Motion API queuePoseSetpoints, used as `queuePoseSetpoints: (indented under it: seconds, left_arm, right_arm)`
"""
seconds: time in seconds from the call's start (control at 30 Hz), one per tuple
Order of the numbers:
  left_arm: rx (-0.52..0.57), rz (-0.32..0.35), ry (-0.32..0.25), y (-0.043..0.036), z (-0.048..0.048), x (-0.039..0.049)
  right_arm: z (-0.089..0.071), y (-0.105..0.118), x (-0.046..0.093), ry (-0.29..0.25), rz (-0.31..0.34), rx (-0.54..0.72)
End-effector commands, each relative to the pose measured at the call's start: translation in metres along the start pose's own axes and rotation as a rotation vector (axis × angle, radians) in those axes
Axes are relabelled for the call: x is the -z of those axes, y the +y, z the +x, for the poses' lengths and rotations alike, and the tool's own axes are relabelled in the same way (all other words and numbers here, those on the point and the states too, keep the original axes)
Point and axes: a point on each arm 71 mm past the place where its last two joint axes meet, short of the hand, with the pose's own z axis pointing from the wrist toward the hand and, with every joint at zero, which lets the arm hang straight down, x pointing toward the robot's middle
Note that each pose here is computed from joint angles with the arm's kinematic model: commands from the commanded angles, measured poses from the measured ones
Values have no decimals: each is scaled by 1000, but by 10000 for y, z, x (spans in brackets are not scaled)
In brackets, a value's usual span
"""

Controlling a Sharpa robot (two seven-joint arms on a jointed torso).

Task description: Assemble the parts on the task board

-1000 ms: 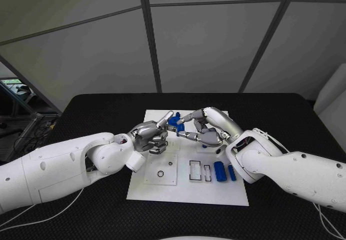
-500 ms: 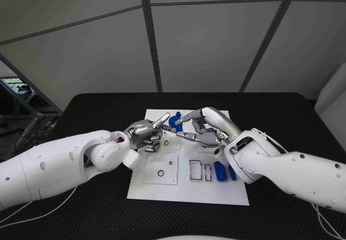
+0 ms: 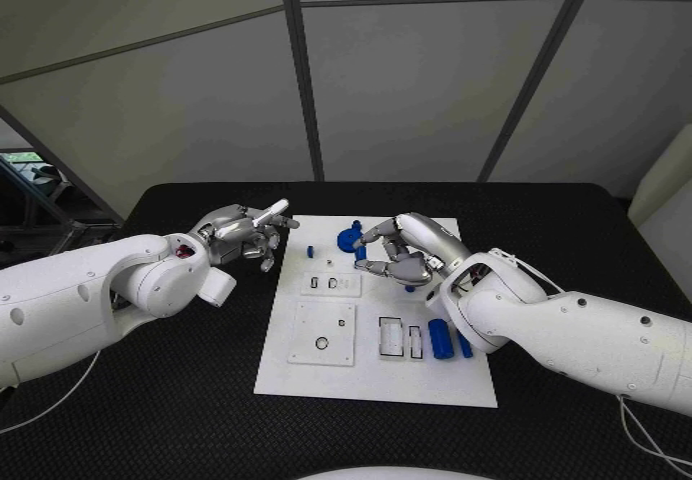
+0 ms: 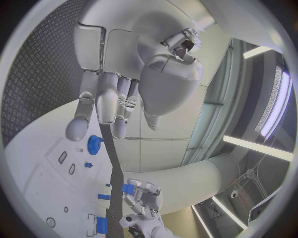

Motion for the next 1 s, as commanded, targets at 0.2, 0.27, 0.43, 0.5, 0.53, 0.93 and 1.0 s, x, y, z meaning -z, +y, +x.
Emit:
queuePoseSetpoints:
  seconds: [0.2, 0.27, 0.43, 0.5, 0.53, 0.93, 1.0]
  left_arm:
    - [80, 159, -80, -172, 14, 18]
    - [94, 172, -82, -188, 38, 16]
    - [132, 181, -88, -205, 87, 8]
    - [140, 182, -85, -210, 109, 4]
    - [145, 183, -83, -213, 123, 0]
    - [164, 190, -65, -231, 225, -32]
    - [166, 190, -62, -232, 238, -37]
  right_arm:
    - [230, -103, -241, 104, 97, 86]
    - [275, -106, -289, 111, 105, 95]
    - [355, -94, -368, 124, 117, 112]
    - [380, -81, -391, 128, 119, 114]
    - [391, -74, -402, 130, 118, 115]
    - [522, -67, -451, 197, 134, 114]
    - [542, -60, -446, 211, 134, 112]
